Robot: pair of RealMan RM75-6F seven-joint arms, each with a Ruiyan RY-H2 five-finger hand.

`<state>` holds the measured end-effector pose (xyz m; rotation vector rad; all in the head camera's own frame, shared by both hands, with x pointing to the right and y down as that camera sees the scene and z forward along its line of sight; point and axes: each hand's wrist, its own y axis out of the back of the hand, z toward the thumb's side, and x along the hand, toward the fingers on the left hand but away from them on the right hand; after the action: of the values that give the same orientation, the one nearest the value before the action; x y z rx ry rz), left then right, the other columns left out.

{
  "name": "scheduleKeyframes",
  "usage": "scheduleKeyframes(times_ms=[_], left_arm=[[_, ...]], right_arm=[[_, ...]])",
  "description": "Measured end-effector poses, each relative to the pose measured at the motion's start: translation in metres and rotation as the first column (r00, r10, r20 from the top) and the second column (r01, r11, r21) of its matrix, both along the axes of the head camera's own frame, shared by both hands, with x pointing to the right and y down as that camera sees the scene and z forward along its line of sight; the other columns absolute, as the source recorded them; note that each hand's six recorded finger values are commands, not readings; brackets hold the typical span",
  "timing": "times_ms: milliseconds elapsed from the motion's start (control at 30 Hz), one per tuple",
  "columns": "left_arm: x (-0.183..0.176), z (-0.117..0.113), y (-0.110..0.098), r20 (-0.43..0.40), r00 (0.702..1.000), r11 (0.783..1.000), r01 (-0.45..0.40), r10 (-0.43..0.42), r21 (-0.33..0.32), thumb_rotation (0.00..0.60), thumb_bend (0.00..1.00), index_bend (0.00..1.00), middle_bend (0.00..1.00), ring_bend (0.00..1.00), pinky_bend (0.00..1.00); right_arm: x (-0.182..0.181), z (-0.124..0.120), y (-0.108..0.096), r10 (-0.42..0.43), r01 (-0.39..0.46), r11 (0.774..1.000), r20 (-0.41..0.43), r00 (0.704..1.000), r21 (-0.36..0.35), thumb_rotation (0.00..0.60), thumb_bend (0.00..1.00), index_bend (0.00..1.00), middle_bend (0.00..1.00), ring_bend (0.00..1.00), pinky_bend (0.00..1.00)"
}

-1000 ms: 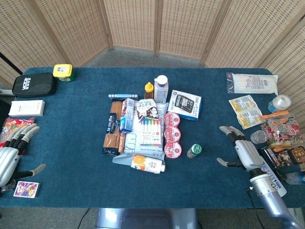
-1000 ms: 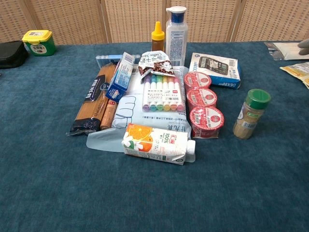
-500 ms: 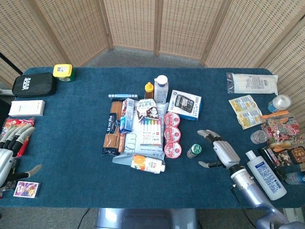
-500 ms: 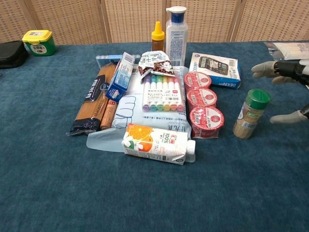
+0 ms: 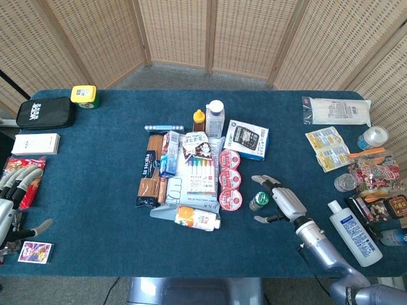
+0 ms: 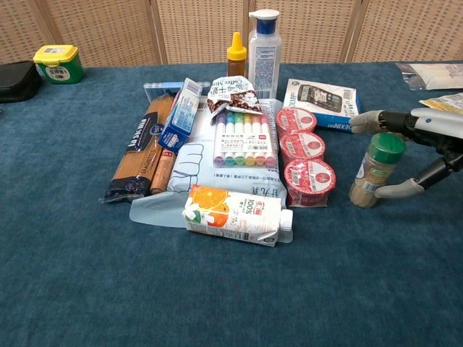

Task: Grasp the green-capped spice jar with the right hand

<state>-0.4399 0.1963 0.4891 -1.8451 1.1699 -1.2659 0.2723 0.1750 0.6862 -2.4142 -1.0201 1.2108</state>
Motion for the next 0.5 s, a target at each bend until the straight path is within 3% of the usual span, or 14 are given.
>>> scheduleKeyframes(times_ms=[333, 433, 500], left_arm=[[-0.007, -0.001, 0.003, 0.007, 1.0, 1.0, 0.024, -0.024, 0.0, 0.6, 0.23, 0.0, 0.0, 0.0, 0.0], [-0.01, -0.001, 0.005, 0.008, 0.999, 0.999, 0.036, -0.036, -0.002, 0.6, 0.23, 0.0, 0.0, 0.0, 0.0], [-0.012, -0.002, 0.006, 0.009, 0.999, 0.999, 0.042, -0.042, 0.0, 0.6, 0.23, 0.0, 0.0, 0.0, 0.0]], right_arm=[[-0.011, 0.013, -0.001, -0.005, 0.006, 1.0, 0.022, 1.0, -0.021, 0.6, 0.17, 0.0, 0.03, 0.0, 0.0], [-0.012, 0.018, -0.001, 0.01, -0.01, 1.0, 0.031, 0.999, -0.021, 0.6, 0.17, 0.0, 0.22, 0.04, 0.0], [-0.012, 0.021, -0.003, 0.02, -0.02, 1.0, 0.036, 0.999, -0.014, 0.6, 0.17, 0.05, 0.39, 0.2, 0.02]])
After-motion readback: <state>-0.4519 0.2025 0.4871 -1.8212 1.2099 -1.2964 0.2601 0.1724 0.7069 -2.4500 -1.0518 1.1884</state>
